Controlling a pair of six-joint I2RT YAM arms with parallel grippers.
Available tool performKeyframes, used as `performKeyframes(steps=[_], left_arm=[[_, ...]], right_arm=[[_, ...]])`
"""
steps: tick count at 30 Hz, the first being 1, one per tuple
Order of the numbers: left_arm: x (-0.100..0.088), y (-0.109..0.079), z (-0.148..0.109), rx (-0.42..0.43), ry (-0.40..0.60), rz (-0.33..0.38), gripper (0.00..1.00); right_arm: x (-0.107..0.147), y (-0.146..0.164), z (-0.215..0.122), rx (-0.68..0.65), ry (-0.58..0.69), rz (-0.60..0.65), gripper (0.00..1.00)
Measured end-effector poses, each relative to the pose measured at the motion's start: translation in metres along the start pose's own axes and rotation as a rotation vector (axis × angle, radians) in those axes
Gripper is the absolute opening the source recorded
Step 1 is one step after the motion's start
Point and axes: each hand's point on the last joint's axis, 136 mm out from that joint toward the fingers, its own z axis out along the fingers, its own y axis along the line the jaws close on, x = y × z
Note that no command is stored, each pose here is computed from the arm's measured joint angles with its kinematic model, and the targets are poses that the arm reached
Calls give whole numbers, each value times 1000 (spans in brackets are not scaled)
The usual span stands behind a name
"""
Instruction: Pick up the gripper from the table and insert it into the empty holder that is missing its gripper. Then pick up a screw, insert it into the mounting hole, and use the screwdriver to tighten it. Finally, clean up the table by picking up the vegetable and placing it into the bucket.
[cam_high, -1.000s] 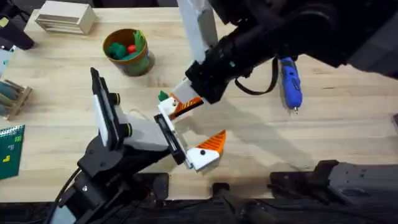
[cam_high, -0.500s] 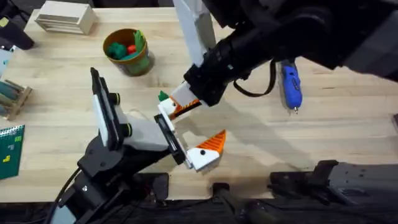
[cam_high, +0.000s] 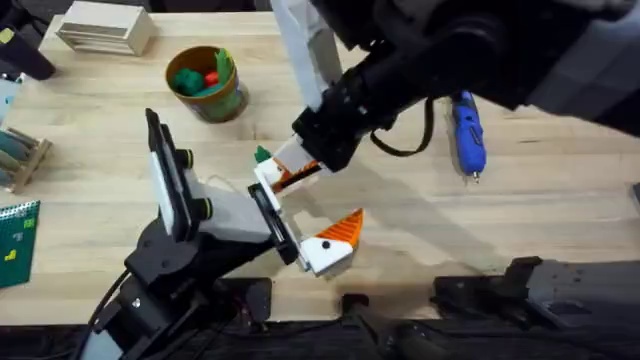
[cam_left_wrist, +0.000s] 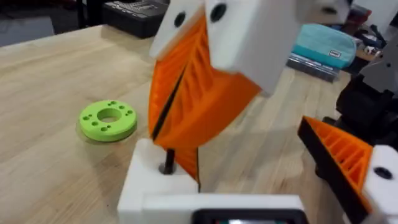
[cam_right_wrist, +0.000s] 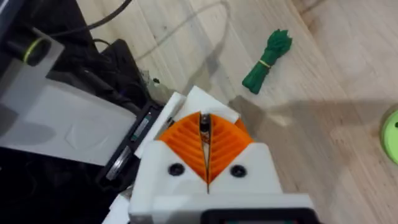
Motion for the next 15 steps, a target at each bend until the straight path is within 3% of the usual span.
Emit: performKeyframes(steps=[13,15], left_arm=[[0,-1,0,4,1,-7,987],[0,-1,0,3,1,-7,987]], right_arm=[[1,1,10,-14,21,1,14],[2,2,10,-19,24,9,264]])
